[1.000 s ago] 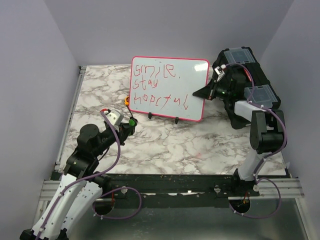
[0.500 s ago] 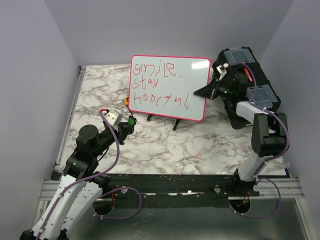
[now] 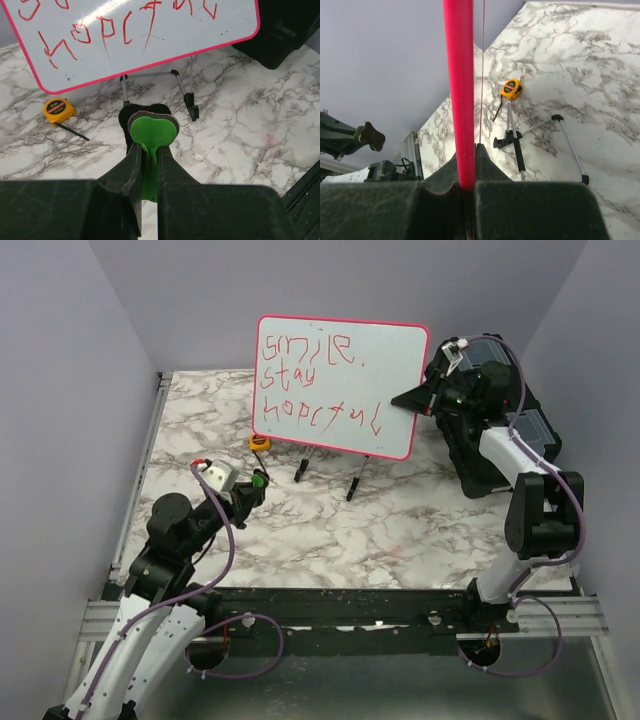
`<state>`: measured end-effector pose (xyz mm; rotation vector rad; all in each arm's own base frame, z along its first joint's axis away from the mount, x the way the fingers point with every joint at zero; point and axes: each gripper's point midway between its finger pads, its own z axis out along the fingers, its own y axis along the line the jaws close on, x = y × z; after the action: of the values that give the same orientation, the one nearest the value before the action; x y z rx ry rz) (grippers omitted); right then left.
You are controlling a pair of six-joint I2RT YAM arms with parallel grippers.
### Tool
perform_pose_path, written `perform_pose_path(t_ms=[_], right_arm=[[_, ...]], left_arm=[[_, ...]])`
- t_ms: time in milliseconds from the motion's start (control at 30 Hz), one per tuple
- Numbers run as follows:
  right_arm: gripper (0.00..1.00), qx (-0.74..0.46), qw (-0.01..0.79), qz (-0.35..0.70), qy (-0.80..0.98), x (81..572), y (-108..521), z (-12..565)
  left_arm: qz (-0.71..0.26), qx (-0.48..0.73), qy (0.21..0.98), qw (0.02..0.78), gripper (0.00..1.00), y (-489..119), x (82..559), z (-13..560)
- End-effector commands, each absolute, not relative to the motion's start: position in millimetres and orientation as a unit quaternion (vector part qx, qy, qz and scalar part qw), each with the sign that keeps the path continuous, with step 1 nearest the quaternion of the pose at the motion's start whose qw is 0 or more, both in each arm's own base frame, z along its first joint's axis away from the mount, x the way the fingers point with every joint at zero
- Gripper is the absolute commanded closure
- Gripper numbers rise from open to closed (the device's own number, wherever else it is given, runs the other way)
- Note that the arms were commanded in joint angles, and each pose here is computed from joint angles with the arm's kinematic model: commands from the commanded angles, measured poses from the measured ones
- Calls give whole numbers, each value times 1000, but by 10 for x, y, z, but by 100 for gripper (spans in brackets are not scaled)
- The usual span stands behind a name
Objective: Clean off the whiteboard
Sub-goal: Pick up the whiteboard from the center of the board, then erase the whiteboard using the whiteboard eraser.
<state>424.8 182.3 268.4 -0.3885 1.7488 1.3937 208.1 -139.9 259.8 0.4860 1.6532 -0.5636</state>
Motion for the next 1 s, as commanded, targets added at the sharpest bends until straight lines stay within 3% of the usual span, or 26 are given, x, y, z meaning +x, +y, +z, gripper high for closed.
perform_pose_path(t_ms=[0, 267, 567, 967], right_arm=[[99, -214, 481, 554, 645, 4079, 1879, 3458], [99, -266, 449, 548, 654, 3603, 1899, 3377], [99, -326, 418, 515, 674, 2769, 1819, 2809], [100, -368, 454, 435, 685, 2340, 1677, 2215]], left_arm=[[-247, 188, 707, 636, 97, -1350, 2103, 2688], [-330, 140, 684, 636, 100, -1457, 1987, 2869], [-459, 108, 671, 573, 100, -1705, 1708, 2883], [-452, 15, 697, 556, 100, -1578, 1813, 2432]])
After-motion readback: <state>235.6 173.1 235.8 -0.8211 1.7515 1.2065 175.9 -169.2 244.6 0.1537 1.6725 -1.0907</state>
